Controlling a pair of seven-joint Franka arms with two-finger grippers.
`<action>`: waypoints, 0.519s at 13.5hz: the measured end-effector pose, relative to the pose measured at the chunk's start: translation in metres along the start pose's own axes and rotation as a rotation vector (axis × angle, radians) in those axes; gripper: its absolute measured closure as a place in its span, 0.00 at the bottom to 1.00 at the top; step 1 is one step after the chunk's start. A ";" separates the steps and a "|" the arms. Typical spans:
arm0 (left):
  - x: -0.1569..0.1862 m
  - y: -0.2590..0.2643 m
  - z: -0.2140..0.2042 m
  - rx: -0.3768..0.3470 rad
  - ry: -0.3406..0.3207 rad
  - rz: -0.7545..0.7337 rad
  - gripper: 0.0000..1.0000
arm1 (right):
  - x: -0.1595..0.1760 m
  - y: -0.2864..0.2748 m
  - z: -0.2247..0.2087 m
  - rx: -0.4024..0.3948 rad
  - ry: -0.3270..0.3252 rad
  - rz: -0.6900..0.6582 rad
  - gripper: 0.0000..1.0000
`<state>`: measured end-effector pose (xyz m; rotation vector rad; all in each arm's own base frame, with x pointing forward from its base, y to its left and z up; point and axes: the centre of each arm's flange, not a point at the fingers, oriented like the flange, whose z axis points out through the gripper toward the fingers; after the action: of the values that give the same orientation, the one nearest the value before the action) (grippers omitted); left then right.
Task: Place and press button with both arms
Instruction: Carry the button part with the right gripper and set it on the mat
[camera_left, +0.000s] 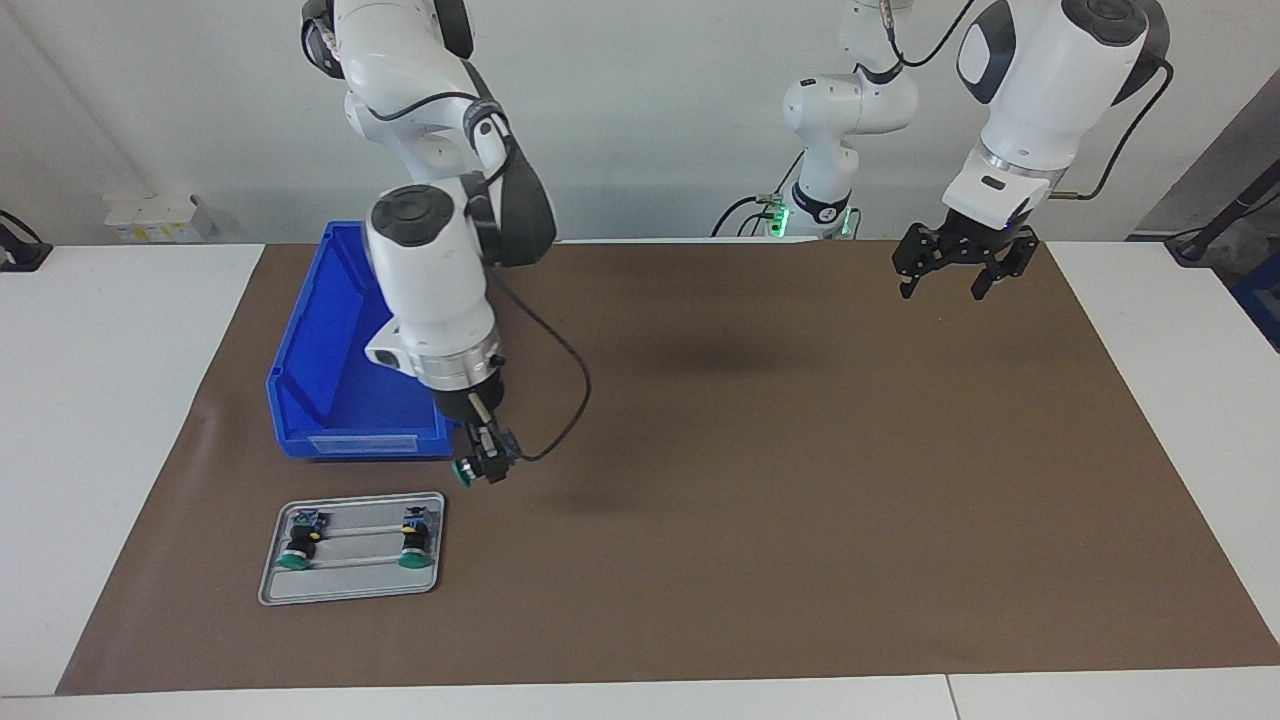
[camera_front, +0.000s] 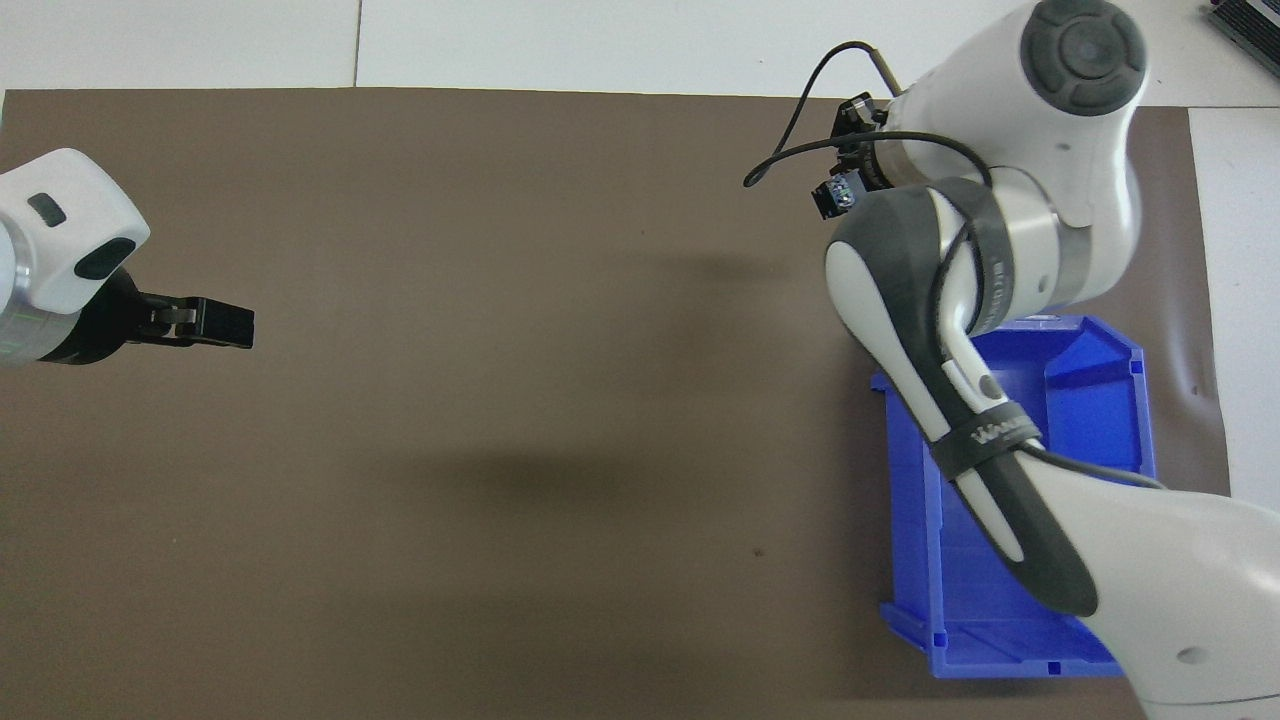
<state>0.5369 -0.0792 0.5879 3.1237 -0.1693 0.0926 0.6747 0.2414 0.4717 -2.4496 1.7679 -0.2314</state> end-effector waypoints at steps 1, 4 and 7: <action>0.000 0.000 0.000 0.000 0.000 0.000 0.00 | -0.039 0.003 0.003 -0.005 0.025 0.034 0.57; 0.000 0.000 0.000 0.000 0.000 0.000 0.00 | -0.146 0.024 0.017 -0.024 0.072 0.095 0.57; 0.000 0.000 0.000 0.000 0.000 0.000 0.00 | -0.229 0.049 0.068 -0.048 0.143 0.140 0.57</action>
<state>0.5369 -0.0792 0.5879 3.1237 -0.1693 0.0925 0.5708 0.4429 0.3826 -2.3824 2.0160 -0.3626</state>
